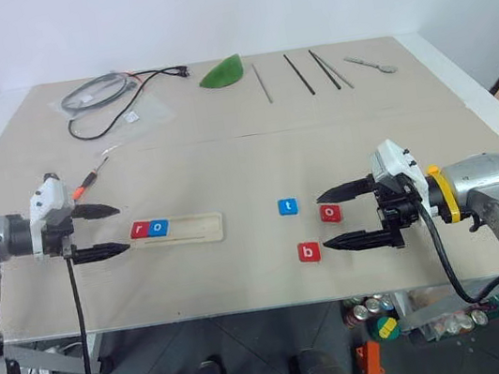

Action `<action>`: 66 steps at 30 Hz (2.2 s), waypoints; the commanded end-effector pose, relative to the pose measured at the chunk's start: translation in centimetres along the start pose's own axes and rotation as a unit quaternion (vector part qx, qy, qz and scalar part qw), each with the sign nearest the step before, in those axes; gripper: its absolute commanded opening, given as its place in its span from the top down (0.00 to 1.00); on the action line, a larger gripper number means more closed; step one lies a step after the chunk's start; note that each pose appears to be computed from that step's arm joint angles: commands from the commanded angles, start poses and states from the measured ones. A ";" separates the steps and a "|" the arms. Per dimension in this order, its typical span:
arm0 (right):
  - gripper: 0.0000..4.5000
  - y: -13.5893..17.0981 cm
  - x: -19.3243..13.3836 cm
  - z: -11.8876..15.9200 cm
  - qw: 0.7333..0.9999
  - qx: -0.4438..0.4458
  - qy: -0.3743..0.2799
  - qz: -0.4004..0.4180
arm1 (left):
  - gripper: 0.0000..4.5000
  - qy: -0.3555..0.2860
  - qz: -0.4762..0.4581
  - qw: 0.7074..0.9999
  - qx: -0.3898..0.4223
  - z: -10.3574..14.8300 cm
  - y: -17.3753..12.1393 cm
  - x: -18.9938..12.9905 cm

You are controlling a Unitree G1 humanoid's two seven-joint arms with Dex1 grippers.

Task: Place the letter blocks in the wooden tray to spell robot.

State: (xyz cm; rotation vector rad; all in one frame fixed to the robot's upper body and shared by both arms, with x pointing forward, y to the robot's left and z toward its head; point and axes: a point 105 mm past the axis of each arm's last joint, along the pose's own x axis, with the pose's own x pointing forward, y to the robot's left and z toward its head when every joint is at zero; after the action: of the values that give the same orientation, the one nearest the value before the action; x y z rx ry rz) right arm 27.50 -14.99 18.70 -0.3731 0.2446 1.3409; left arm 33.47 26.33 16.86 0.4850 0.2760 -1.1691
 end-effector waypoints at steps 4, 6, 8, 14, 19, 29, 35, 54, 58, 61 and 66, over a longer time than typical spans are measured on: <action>0.00 2.0 0.0 2.6 0.999 -0.038 -0.020 0.021 | 0.00 0.056 -0.009 0.996 0.068 0.3 1.6 0.4; 0.00 2.7 0.1 3.0 0.999 -0.037 -0.025 0.025 | 0.00 0.075 -0.018 0.994 0.078 0.0 1.7 0.7; 0.00 3.2 0.2 3.1 0.999 -0.036 -0.028 0.026 | 0.00 0.083 -0.026 0.993 0.079 -0.2 1.7 1.1; 0.00 3.9 0.2 3.1 0.999 -0.026 -0.030 0.019 | 0.00 0.090 -0.049 0.991 0.084 -0.6 1.4 2.6; 0.00 4.2 0.1 3.2 0.999 -0.021 -0.031 0.012 | 0.00 0.077 -0.048 0.993 0.077 -0.6 1.4 3.7; 0.00 4.7 -0.2 3.4 0.999 -0.012 -0.030 0.006 | 0.00 0.051 0.008 0.997 0.054 0.7 3.0 3.5; 0.00 4.6 -0.2 3.4 0.999 -0.006 -0.033 0.002 | 0.00 0.082 -0.017 0.996 0.028 -0.4 2.4 3.1; 0.00 4.7 -0.4 3.9 0.999 -0.004 -0.036 -0.014 | 0.00 0.127 -0.047 0.990 -0.024 -2.9 1.2 5.5; 0.00 4.6 -0.1 3.8 0.999 -0.004 -0.038 -0.017 | 0.00 0.131 -0.064 0.989 -0.037 -3.0 0.9 5.6; 0.00 4.5 0.0 3.8 0.999 -0.006 -0.038 -0.020 | 0.00 0.136 -0.069 0.988 -0.034 -2.9 0.8 5.5; 0.00 4.5 0.2 3.8 0.999 -0.008 -0.039 -0.023 | 0.12 0.133 -0.069 0.988 -0.032 -2.7 0.9 5.5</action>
State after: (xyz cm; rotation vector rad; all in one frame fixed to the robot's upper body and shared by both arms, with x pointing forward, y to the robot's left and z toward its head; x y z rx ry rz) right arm 23.34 -13.00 20.84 -0.3029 0.2059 1.2949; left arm 37.03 23.48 13.10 0.5781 0.5279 -1.1923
